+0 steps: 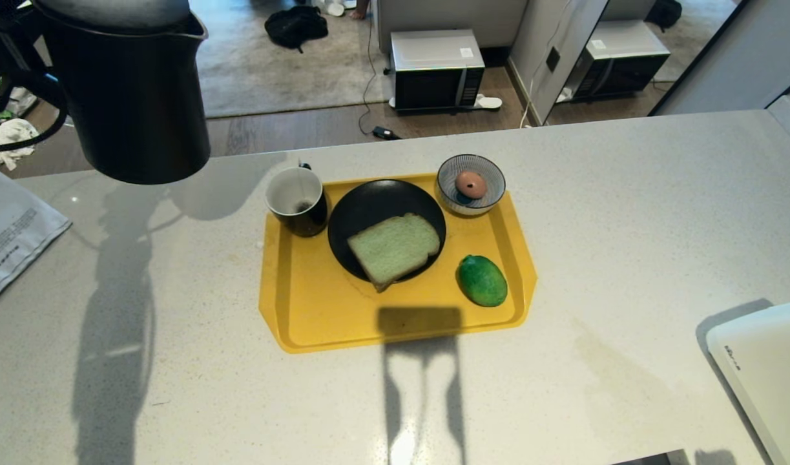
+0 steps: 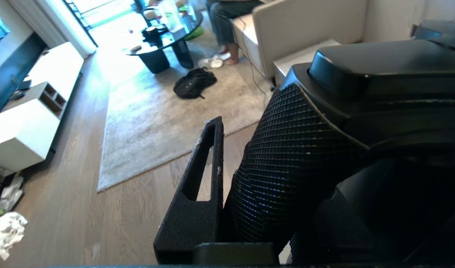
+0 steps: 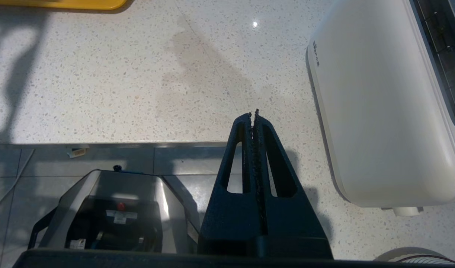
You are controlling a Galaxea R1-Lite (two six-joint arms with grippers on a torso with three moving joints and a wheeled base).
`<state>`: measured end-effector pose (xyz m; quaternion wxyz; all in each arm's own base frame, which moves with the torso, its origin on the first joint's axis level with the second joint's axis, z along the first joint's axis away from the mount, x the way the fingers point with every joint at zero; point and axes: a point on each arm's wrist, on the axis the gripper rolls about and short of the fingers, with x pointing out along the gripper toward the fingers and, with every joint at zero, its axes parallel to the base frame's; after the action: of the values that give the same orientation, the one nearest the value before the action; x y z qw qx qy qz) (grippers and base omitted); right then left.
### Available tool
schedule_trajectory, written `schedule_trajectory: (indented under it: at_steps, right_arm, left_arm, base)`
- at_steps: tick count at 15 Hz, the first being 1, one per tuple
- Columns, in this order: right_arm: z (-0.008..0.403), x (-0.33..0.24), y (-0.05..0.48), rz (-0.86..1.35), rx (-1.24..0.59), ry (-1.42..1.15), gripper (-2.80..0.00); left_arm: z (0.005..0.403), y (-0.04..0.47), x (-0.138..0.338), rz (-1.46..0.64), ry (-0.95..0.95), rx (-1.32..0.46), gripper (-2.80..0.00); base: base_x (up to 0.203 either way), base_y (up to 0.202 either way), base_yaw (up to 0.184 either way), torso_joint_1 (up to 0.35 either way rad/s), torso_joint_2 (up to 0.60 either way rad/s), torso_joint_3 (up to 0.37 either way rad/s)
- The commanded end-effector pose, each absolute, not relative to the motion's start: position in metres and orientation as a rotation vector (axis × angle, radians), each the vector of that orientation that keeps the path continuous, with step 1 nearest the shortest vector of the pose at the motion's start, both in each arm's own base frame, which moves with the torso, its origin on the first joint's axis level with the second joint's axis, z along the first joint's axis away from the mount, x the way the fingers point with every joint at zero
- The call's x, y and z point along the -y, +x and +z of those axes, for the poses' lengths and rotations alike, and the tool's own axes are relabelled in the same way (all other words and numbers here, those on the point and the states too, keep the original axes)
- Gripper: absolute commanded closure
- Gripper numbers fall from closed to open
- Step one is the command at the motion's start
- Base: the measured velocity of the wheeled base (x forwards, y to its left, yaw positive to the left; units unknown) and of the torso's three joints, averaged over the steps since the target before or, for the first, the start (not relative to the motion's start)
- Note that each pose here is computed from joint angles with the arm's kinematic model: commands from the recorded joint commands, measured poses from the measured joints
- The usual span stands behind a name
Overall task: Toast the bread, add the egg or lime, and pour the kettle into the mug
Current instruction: Pour water into a cup
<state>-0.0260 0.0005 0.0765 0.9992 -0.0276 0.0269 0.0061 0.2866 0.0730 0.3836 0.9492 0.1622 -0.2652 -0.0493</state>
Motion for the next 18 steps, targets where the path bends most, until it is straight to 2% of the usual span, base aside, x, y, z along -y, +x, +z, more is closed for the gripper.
schedule_trajectory:
  at_steps: [1, 8, 18]
  right_arm:
    - [0.077, -0.001, -0.026, 0.012, -0.054, -0.056, 0.0]
    - [0.076, -0.001, -0.026, 0.012, -0.055, -0.056, 0.0]
    - [0.076, 0.0, -0.026, 0.014, -0.055, -0.056, 0.0]
  left_arm:
    - [0.383, 0.291, -0.063, -0.141, 0.367, 0.545, 0.0]
    - [0.386, 0.303, -0.037, -0.194, 0.505, 0.508, 0.0]
    - [0.372, 0.316, -0.037, -0.205, 0.707, 0.464, 0.0]
  base:
    - [0.0, 0.0, 0.0, 0.0, 0.0, 0.0]
    - [0.0, 0.0, 0.0, 0.0, 0.0, 0.0]
    - [0.0, 0.0, 0.0, 0.0, 0.0, 0.0]
